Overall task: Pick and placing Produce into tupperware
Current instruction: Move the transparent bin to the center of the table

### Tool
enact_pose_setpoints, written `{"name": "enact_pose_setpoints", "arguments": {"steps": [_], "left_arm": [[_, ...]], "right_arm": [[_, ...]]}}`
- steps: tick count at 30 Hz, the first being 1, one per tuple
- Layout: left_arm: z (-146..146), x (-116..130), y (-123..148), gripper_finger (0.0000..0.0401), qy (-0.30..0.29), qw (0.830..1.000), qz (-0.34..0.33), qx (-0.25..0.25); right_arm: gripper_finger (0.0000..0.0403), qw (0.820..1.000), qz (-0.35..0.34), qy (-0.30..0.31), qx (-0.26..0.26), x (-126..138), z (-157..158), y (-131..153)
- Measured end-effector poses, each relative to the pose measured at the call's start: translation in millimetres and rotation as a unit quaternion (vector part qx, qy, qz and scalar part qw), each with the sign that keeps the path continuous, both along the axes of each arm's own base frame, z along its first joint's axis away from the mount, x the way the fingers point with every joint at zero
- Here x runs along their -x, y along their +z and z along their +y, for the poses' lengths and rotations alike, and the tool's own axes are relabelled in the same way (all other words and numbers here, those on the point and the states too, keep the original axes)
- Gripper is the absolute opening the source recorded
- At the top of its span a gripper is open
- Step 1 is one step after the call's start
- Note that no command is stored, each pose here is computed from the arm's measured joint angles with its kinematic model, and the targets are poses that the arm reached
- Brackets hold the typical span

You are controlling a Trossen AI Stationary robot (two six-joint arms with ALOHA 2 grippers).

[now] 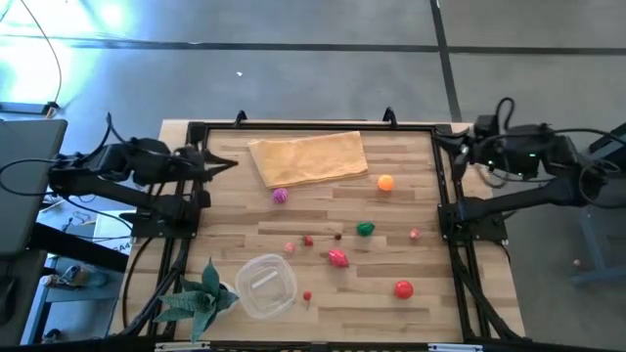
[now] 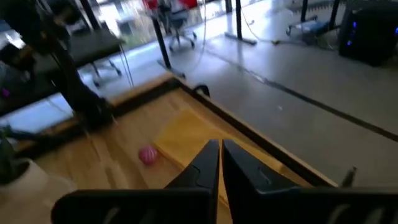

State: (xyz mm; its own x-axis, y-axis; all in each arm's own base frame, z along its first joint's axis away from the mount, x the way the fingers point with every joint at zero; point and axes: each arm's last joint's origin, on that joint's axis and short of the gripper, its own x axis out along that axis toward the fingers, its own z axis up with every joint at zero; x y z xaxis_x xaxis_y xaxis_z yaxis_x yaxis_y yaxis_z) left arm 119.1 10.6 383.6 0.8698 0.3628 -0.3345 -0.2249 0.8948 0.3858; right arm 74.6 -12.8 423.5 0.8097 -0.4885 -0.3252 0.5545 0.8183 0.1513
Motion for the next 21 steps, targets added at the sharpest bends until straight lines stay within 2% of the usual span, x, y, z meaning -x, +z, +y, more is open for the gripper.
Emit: {"name": "enact_pose_setpoints", "arguments": {"steps": [4,10,13,18,21], "left_arm": [[-1.8,-3.2,-11.7,0.0001,-0.029,0.997,0.063,0.018],[-5.0,-11.5,-32.7,0.0001,-0.079,0.991,0.097,0.042],[-6.2,-15.3,-48.1,0.0001,-0.099,0.987,0.119,0.049],[-7.7,-18.5,-69.0,0.0001,-0.118,0.979,0.152,0.065],[-10.4,-19.8,-73.6,0.0001,-0.157,0.971,0.153,0.092]], "right_arm": [[0.0019,0.998,0.059,0.008,-0.013,-13.9,1.1,-0.5],[0.0019,0.991,0.085,0.023,-0.103,-28.7,4.5,-16.1],[0.0019,0.986,0.101,0.019,-0.13,-34.7,5.3,-28.5],[0.0019,0.982,0.132,0.015,-0.131,-41.5,5.5,-47.3],[0.0019,0.98,0.136,0.007,-0.147,-45.7,5.9,-53.0]]}}
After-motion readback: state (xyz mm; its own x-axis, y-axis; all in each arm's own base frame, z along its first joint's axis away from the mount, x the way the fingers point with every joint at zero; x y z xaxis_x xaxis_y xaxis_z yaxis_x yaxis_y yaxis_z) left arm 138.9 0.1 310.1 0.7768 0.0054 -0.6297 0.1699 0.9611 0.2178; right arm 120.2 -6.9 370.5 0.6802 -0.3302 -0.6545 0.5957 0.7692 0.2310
